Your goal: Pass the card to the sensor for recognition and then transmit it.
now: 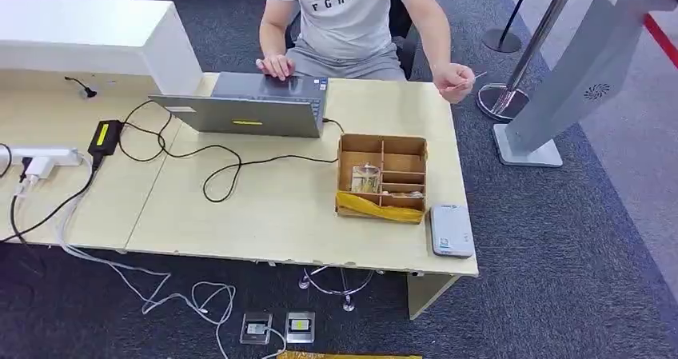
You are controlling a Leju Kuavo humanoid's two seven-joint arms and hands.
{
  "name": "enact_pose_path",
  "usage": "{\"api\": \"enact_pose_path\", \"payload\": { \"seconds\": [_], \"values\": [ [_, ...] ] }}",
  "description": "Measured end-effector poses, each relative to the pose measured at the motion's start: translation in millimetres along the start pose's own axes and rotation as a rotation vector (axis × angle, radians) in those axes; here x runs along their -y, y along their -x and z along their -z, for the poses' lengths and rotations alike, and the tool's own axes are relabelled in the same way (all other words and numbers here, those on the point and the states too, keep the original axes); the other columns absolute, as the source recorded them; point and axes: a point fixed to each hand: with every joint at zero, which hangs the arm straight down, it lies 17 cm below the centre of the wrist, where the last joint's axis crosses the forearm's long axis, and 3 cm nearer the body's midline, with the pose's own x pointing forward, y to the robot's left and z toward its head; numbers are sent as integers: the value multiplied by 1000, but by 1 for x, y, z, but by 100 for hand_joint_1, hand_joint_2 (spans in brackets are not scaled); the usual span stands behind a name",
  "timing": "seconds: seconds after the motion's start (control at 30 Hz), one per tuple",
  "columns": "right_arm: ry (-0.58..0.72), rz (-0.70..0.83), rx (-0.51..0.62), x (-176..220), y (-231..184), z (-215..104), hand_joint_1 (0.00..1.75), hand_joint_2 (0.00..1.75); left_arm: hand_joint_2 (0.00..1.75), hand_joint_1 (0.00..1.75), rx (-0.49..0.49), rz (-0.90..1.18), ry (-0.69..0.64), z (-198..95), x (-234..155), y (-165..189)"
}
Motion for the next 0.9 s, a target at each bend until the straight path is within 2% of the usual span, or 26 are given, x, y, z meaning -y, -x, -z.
{"api": "enact_pose_path", "payload": {
  "seconds": [0.2, 0.3, 0.37, 0.5, 0.6, 0.7, 0.8, 0.9],
  "values": [
    [88, 99, 202, 47, -157, 4, 0, 175, 0, 0, 1, 30, 1, 2, -4, 1],
    [98, 162, 328, 57, -239, -17, 0, 175, 0, 0, 7, 45, 12, 2, -5, 0],
    [86, 196, 441, 58, -297, -43, 0, 175, 0, 0, 13, 54, 18, 2, -5, -2],
    [37, 232, 601, 47, -371, -91, 0, 175, 0, 0, 30, 68, 26, 3, -5, -7],
    [39, 130, 786, 29, -425, -140, 0, 175, 0, 0, 60, 98, 44, 3, -5, -12],
    [51, -140, 994, -23, -461, -202, 0, 175, 0, 0, 112, 145, 79, 3, -6, -24],
    [100, -477, 1180, -84, -461, -252, 0, 175, 0, 0, 148, 187, 99, 4, -11, -31],
    [67, -588, 1263, -126, -452, -282, 0, 175, 0, 0, 155, 208, 95, 5, -16, -30]
  ]
}}
